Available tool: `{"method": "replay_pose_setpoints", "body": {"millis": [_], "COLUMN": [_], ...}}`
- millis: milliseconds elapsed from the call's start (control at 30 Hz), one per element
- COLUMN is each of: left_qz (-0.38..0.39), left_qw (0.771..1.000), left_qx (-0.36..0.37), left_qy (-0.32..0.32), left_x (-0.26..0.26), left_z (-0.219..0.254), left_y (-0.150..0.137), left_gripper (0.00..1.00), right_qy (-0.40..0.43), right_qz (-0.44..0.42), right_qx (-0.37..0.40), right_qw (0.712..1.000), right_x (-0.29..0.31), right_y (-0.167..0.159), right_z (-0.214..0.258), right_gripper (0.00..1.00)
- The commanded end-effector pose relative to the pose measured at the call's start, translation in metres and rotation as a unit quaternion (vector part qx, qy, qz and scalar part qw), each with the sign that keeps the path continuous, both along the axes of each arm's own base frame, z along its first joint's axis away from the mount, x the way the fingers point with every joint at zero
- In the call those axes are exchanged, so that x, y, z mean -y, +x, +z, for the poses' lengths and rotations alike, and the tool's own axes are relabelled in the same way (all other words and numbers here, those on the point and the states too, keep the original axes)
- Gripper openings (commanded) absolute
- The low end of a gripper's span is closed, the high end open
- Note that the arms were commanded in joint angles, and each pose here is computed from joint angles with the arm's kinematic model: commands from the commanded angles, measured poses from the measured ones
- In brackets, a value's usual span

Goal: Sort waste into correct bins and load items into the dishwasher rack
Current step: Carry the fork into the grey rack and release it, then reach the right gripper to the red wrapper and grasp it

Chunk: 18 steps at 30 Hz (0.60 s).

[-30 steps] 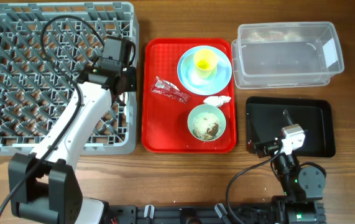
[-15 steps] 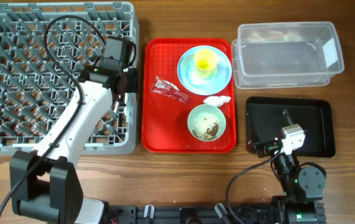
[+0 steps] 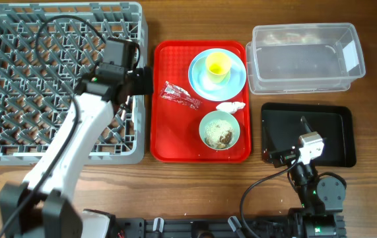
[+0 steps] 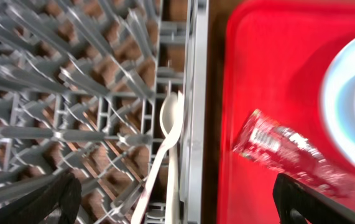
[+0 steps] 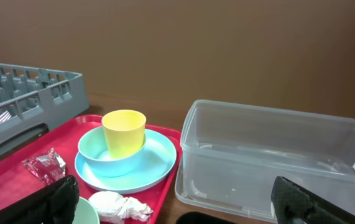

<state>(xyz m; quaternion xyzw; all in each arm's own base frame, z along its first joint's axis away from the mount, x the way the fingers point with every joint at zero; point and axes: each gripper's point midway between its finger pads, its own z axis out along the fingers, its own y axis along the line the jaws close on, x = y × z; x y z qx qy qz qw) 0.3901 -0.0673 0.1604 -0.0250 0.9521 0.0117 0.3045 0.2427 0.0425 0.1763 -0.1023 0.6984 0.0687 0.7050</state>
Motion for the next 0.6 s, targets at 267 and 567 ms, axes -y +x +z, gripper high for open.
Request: {"method": "replay_pose_setpoints", "body": {"millis": [267,567], "left_qz": [0.047,0.235], "left_qw": [0.989,0.962], "left_qx": [0.138,0.131], "left_qy": [-0.035,-0.04], "left_x": [-0.036,-0.112], "left_z": [0.102,0.094], "left_y": [-0.019,-0.032], "left_gripper": [1.0,1.0], "right_qy": [0.084,0.107], "right_qz": [-0.008,0.051], "right_qx": [-0.025,-0.298], "right_qw": [0.996,0.947], "right_x": [0.003,-0.026], "right_y": [-0.008,0.04], "right_z": [0.112,0.158], "right_gripper": [1.0,1.0]}}
